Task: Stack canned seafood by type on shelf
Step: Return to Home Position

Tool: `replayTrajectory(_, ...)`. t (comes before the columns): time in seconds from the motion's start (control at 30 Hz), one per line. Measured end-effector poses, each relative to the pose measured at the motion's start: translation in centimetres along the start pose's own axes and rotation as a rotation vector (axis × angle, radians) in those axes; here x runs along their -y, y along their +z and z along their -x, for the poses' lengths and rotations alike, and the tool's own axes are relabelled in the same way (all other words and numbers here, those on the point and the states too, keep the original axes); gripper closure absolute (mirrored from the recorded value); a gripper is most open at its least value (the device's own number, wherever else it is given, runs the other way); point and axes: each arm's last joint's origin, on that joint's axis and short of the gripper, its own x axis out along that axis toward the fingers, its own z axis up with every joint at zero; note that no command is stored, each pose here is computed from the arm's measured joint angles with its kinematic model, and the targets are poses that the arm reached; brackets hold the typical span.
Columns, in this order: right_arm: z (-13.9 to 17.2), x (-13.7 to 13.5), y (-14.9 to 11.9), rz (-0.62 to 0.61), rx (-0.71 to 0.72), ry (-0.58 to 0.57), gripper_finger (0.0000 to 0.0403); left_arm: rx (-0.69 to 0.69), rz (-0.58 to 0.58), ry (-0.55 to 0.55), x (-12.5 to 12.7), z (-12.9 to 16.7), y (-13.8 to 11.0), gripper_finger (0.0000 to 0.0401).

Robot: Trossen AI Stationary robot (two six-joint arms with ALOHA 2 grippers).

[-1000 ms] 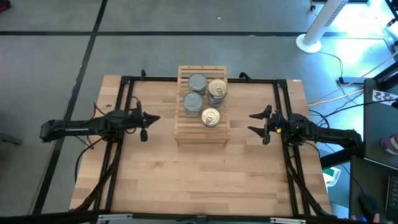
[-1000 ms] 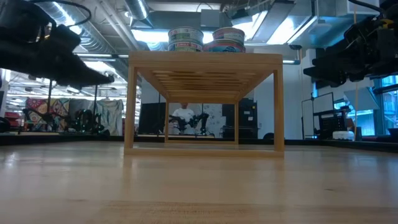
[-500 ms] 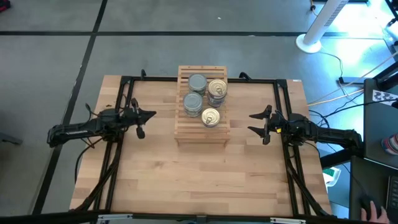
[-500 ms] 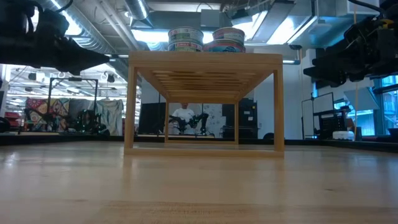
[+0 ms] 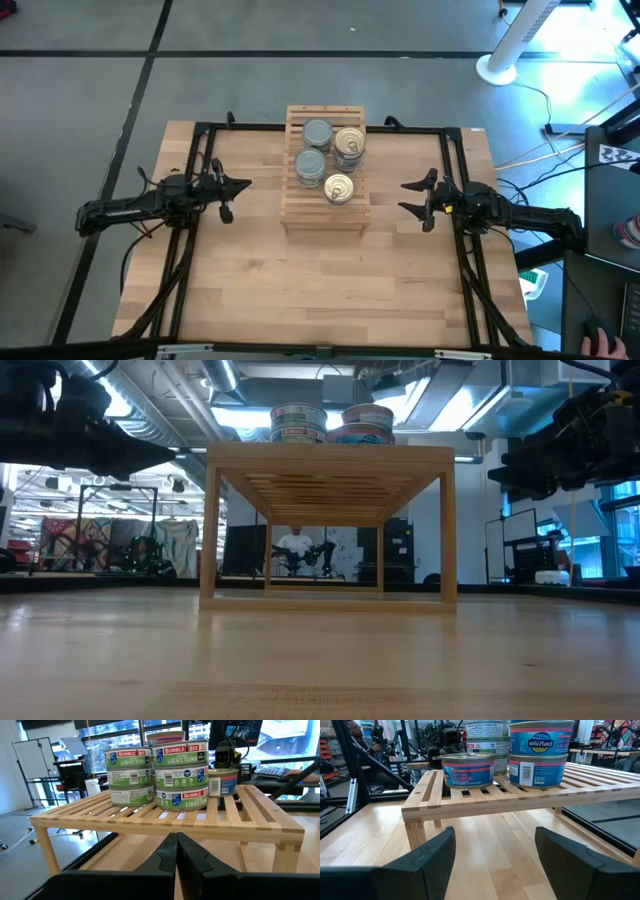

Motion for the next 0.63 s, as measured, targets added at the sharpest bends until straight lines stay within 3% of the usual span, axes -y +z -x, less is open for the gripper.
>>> replayTrajectory(0.63,0.00,-0.03,0.14,0.000,0.015,0.007,0.0133,0.001,0.015,0.000,0.00,0.00,0.01,0.0396)
